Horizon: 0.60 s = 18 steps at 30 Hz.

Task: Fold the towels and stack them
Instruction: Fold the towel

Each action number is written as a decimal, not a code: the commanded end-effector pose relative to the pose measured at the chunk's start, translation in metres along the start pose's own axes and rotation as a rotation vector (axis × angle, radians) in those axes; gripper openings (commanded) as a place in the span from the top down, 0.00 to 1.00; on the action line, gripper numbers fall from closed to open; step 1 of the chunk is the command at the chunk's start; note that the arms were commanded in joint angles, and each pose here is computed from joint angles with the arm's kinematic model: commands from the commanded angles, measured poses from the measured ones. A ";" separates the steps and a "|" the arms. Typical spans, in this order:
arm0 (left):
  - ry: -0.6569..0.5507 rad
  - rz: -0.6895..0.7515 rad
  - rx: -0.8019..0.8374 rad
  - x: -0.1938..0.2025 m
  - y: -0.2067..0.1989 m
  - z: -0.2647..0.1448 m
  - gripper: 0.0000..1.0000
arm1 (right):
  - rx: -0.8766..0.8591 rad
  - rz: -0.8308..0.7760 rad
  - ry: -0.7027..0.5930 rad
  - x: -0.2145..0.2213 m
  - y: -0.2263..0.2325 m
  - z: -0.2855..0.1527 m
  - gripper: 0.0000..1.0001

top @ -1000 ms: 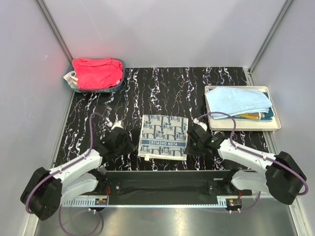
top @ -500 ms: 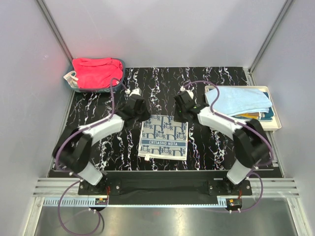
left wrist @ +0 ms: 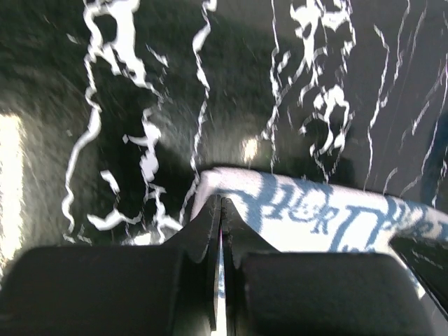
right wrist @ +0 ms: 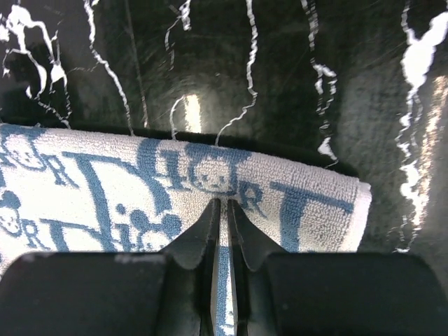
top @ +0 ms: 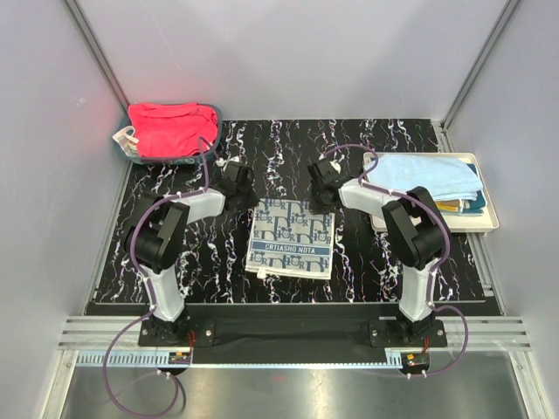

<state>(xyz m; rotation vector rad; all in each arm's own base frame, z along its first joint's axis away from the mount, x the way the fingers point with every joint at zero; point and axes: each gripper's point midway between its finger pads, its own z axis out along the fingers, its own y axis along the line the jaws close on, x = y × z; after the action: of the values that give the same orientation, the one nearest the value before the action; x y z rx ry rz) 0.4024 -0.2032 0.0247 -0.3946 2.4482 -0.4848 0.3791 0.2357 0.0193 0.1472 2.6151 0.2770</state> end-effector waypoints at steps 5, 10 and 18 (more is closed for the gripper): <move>-0.038 -0.010 -0.053 -0.014 0.010 0.006 0.96 | 0.033 -0.012 -0.038 -0.017 -0.024 -0.006 0.85; -0.093 -0.018 -0.021 -0.028 0.001 -0.008 0.93 | -0.056 -0.044 -0.016 -0.029 -0.004 -0.007 0.83; -0.126 -0.014 -0.052 -0.052 0.000 -0.018 0.85 | -0.164 -0.031 0.056 -0.023 0.024 0.020 0.85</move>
<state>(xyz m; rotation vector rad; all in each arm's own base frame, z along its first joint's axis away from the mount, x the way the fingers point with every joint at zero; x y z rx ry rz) 0.4076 -0.1873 0.0229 -0.4394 2.4565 -0.3976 0.4058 0.2416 0.0179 0.0831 2.6336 0.3844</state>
